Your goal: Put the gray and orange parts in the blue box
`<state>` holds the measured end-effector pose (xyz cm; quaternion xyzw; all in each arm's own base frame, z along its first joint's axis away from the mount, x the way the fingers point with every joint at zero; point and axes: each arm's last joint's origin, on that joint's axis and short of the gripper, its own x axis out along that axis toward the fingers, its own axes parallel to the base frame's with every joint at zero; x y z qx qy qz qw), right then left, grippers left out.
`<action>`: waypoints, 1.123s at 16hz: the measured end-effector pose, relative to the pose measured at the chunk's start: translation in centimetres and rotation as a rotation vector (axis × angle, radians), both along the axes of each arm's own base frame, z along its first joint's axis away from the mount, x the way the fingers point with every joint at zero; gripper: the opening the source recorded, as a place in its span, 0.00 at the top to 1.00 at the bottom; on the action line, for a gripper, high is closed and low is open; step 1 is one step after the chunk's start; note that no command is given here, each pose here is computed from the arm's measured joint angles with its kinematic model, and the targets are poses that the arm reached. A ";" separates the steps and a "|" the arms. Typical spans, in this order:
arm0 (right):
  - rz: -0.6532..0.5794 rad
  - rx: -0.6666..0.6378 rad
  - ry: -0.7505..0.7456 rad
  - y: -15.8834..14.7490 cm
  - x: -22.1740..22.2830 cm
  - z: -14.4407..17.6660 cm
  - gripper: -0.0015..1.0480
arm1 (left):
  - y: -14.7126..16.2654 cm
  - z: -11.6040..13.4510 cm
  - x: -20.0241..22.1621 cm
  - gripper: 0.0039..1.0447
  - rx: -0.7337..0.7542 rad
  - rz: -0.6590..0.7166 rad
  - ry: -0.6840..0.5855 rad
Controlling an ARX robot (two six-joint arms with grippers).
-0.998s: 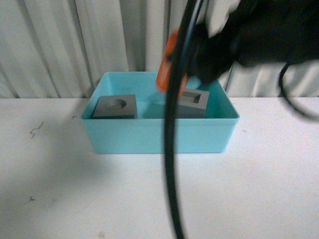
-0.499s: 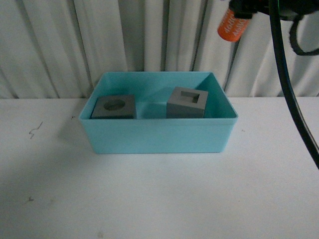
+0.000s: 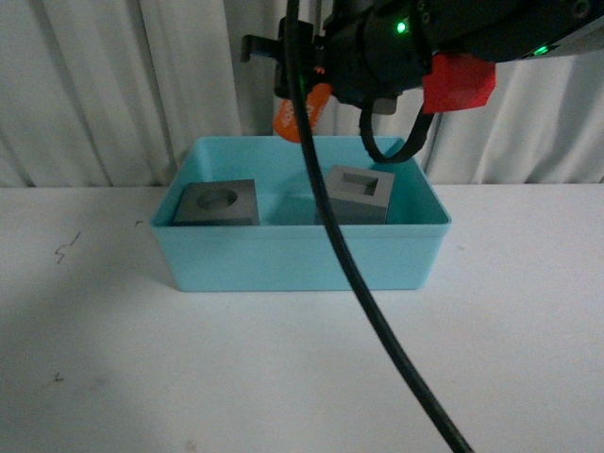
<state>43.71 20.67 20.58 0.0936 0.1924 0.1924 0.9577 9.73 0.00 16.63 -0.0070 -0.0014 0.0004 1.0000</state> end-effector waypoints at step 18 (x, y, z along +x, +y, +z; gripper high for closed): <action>-0.014 -0.144 0.201 2.8 1.5 -9.0 0.55 | 0.0 0.0 0.0 0.06 0.000 0.000 0.000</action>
